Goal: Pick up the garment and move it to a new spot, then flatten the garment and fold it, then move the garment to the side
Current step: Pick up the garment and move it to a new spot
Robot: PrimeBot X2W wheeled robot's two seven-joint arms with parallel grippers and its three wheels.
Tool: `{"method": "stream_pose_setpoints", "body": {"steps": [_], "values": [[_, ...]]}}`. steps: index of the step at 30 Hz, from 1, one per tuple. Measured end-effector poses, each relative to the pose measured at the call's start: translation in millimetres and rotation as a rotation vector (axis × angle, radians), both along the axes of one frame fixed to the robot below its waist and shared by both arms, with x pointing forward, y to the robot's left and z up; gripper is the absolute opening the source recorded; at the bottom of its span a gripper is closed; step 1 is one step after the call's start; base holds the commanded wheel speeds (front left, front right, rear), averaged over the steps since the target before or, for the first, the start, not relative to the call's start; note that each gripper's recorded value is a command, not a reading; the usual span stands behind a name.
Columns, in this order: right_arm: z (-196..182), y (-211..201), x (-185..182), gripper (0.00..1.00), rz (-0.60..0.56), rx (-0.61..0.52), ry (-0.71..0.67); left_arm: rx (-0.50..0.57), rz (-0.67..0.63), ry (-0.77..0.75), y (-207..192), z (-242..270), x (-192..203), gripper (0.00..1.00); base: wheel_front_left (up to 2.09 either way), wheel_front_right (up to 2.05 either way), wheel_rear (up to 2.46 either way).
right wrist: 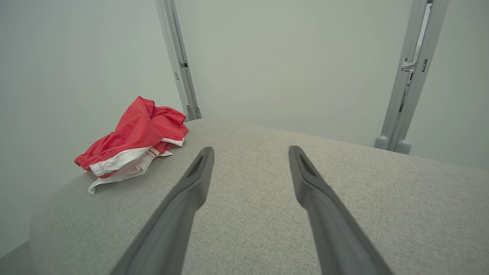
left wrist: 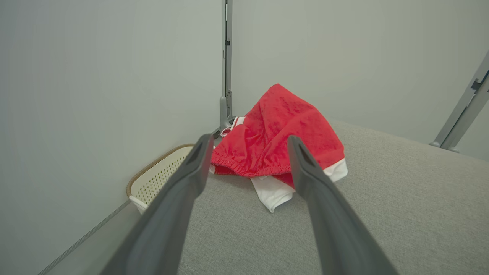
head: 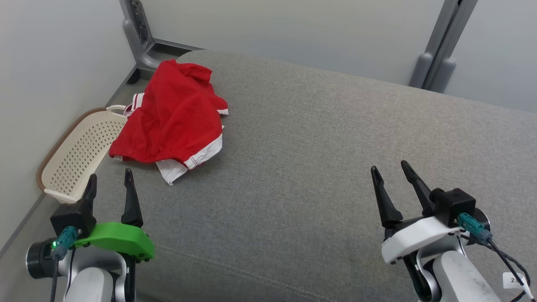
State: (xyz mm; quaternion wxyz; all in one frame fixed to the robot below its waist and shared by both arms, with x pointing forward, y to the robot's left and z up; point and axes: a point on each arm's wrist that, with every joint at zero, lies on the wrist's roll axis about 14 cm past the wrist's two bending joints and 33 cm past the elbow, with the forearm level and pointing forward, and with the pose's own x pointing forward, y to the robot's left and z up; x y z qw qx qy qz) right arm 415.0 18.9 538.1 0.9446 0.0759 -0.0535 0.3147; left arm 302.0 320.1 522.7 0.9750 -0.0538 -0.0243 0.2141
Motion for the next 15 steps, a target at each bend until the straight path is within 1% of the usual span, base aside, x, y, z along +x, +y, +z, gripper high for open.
{"method": "stream_pose_setpoints", "body": {"steps": [4, 7, 11, 15], "values": [[0, -2, 1, 1.00, -0.004, 0.003, 0.001, -0.020, -0.018, 0.013, -3, -3, 3, 1.00, 0.00, 0.00, 0.00], [-1, -2, 0, 1.00, -0.004, 0.002, 0.002, -0.056, -0.049, 0.048, -5, -6, 9, 1.00, 0.00, 0.00, 0.00], [0, -8, 3, 1.00, -0.019, 0.001, 0.002, -0.051, -0.094, 0.075, -5, 3, 27, 1.00, 0.00, 0.00, 0.00], [-4, -17, 9, 1.00, -0.039, -0.003, 0.009, -0.092, -0.155, 0.112, -13, 6, 50, 1.00, 0.00, 0.00, 0.00]]}}
